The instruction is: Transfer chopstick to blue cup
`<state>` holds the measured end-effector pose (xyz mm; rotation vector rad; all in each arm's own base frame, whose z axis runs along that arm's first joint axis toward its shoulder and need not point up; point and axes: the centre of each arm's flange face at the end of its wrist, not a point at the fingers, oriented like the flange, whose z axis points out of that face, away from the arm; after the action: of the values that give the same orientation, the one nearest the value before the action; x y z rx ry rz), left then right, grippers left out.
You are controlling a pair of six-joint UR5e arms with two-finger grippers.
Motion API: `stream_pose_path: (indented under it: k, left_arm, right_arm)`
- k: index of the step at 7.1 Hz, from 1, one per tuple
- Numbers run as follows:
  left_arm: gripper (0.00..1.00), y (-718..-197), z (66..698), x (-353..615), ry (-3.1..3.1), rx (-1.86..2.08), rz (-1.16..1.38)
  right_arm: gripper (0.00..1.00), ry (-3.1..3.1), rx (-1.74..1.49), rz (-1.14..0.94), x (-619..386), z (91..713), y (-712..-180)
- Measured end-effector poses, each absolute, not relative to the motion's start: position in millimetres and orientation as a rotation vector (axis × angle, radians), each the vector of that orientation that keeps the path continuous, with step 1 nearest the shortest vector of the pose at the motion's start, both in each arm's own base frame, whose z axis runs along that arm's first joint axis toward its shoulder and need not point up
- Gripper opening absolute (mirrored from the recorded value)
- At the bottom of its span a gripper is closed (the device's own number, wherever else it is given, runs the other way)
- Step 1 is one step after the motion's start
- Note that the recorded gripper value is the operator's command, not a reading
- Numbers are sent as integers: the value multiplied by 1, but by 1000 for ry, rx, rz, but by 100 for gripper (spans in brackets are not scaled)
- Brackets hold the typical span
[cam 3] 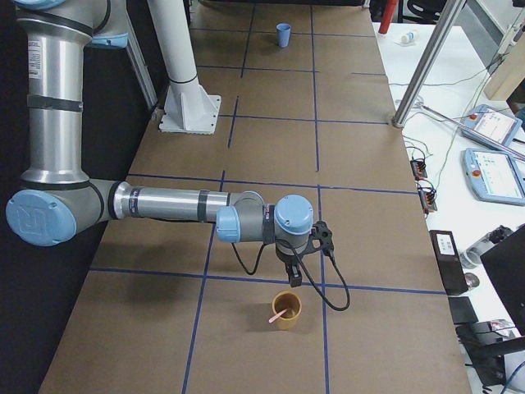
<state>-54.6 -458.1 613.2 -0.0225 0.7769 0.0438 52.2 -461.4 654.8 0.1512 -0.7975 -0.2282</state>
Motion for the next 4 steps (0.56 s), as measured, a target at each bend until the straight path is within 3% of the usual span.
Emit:
stream_pose_path:
  k: [4]
  left_arm:
    - [100, -466, 607, 12, 805, -39, 131]
  right_arm:
    - [100, -802, 137, -218, 52, 664, -460]
